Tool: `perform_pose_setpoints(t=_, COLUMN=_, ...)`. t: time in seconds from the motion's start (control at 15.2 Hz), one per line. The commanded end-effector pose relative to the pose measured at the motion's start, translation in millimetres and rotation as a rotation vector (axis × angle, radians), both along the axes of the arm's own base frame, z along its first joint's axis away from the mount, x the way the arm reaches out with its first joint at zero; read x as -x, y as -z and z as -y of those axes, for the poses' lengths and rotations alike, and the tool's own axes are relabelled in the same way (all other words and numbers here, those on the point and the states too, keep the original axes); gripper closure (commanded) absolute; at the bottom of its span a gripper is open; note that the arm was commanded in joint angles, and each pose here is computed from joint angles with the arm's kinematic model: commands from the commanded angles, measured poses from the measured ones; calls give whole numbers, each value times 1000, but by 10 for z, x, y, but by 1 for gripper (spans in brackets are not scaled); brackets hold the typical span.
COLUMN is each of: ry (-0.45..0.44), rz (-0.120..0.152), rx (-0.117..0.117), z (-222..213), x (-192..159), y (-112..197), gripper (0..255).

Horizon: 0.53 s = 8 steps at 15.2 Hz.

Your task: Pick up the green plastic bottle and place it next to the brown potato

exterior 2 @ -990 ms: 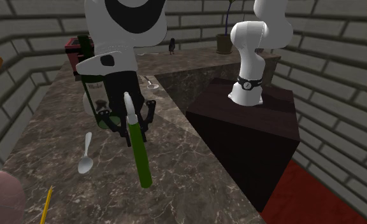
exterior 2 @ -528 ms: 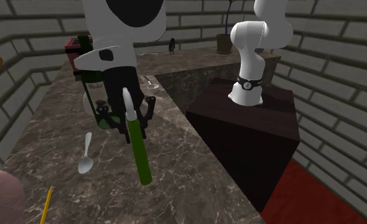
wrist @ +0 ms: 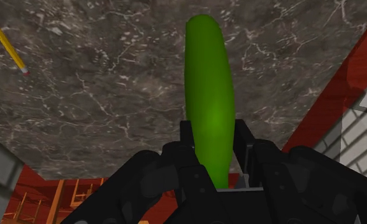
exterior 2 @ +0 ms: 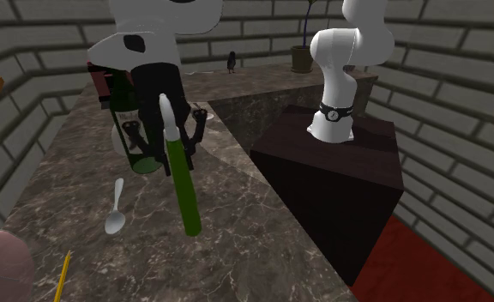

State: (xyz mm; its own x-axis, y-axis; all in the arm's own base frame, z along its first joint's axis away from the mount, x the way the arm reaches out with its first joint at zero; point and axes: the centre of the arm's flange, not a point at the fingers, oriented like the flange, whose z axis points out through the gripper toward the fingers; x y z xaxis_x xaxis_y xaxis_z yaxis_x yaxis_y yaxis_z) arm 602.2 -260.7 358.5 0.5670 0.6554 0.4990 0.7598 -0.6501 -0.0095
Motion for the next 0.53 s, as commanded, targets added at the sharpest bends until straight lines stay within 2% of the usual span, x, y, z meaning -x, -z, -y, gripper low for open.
perform_pose_setpoints(t=0.0, ry=0, rz=0, rx=0, z=2, x=8, y=-108, gripper=255)
perform_pose_setpoints(t=0.46, ry=0, rz=0, rx=0, z=2, x=8, y=-478, gripper=255)
